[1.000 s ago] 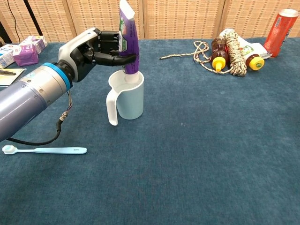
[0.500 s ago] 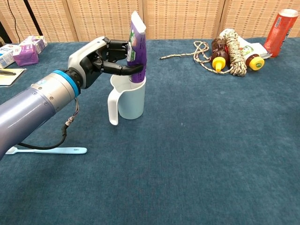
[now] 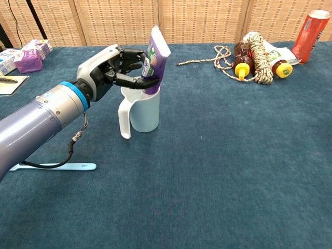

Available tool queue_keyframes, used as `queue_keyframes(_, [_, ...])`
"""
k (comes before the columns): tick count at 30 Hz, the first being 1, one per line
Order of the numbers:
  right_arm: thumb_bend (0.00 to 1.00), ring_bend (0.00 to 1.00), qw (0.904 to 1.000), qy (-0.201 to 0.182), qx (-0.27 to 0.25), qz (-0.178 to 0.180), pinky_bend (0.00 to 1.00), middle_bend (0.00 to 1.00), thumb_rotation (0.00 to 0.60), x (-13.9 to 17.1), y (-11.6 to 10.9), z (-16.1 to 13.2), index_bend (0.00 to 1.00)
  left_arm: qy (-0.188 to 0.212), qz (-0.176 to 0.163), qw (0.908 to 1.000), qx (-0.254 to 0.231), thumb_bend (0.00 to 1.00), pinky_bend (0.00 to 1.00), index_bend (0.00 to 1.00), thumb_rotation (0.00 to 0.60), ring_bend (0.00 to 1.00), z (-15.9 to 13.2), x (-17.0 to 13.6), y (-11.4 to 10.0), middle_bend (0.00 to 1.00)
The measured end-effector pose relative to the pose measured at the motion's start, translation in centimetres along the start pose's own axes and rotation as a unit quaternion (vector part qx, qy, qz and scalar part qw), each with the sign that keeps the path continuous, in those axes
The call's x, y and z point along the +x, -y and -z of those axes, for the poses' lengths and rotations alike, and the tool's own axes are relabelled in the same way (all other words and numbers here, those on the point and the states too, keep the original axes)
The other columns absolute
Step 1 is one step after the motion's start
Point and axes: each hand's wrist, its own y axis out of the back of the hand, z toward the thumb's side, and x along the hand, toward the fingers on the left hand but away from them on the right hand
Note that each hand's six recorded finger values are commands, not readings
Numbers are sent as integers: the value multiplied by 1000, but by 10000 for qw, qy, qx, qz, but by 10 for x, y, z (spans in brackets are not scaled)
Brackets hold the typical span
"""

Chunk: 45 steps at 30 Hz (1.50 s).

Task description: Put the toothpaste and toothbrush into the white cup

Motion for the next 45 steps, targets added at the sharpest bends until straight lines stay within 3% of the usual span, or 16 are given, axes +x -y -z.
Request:
queue_keyframes(6, [0, 0, 10000, -5, -6, 9, 0, 0, 600, 0, -1, 0, 0, 71, 16, 9999, 81, 310, 0, 403, 600, 0, 1, -3, -1, 165])
queue_keyframes(25, [0, 0, 10000, -45, -10, -5, 0, 0, 600, 1, 0, -3, 0, 469, -82, 9988, 138, 305, 0, 221, 600, 0, -9, -19, -18, 9])
queue_keyframes(29, [0, 0, 10000, -61, -14, -1, 0, 0, 600, 2, 0, -4, 0, 656, -183, 9975, 200, 302, 0, 115, 600, 0, -18, -25, -31, 0])
queue_keyframes(32, [0, 0, 10000, -82, -19, 15, 0, 0, 600, 2, -1, -5, 0, 759, -256, 9952, 553, 302, 0, 74, 600, 0, -24, -33, -50, 0])
queue_keyframes(38, [0, 0, 9999, -129, -28, 49, 0, 0, 600, 4, -3, -8, 0, 548, -327, 9830, 1722, 302, 0, 176, 600, 0, -39, -62, -98, 0])
queue_keyframes(42, [0, 0, 9999, -153, -31, 56, 0, 0, 600, 5, -4, -10, 0, 49, -303, 9641, 2639, 302, 0, 211, 600, 0, -50, -99, -128, 0])
queue_keyframes(45, [0, 0, 9999, -161, -38, 42, 0, 0, 600, 5, -3, -11, 0, -417, -205, 9485, 3132, 302, 0, 217, 600, 0, -49, -127, -138, 0])
